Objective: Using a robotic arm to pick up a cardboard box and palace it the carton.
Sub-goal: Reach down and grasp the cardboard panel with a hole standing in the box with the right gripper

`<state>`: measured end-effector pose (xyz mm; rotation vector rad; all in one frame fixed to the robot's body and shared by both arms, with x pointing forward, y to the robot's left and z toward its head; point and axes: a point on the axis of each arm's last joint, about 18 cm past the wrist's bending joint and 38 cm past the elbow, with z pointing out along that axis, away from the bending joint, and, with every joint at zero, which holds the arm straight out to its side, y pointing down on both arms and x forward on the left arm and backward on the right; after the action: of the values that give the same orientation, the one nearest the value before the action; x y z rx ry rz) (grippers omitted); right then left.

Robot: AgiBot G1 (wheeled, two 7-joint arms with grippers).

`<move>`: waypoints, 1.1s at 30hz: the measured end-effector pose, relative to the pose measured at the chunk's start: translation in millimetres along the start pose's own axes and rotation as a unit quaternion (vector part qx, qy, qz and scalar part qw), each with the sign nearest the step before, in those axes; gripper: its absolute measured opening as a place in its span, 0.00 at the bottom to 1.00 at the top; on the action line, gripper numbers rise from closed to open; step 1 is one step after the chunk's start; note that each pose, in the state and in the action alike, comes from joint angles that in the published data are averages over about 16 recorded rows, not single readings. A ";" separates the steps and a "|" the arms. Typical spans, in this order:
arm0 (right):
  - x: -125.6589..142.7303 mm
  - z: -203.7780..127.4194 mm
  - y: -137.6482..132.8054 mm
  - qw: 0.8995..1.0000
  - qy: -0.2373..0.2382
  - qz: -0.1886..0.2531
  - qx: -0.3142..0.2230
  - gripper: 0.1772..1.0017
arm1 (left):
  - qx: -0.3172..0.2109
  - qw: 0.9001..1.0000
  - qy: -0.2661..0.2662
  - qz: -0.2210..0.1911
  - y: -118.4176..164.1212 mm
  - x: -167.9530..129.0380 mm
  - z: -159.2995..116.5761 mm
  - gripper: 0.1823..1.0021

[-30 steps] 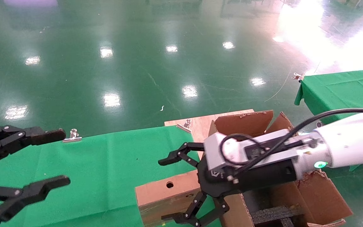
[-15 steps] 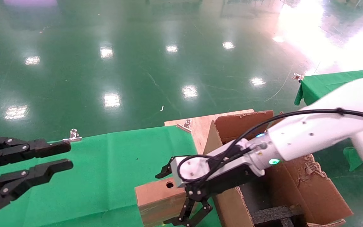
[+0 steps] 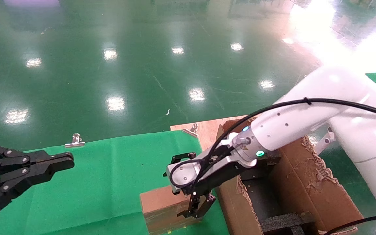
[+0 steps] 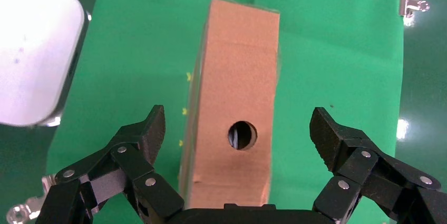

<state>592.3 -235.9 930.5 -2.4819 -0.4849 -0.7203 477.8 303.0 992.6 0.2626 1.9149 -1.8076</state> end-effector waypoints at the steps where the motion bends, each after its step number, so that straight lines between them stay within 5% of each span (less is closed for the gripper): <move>1: 1.0 0.6 -0.2 1.000 -0.002 -0.005 -0.005 1.00 | 0.000 1.000 0.000 0.000 0.0 0.0 0.0 0.03; 16: 3.9 6.6 2.2 0.998 -0.026 -0.035 -0.049 1.00 | 0.000 1.000 0.000 0.000 0.1 -0.1 0.0 0.04; 33: 3.6 6.3 1.9 0.998 -0.025 -0.034 -0.046 0.90 | 0.000 1.000 0.000 0.000 0.1 -0.1 -0.1 0.31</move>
<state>598.6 -233.3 927.3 -2.5848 -0.5697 -0.7235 477.9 303.1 992.6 0.2618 1.9146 -1.8078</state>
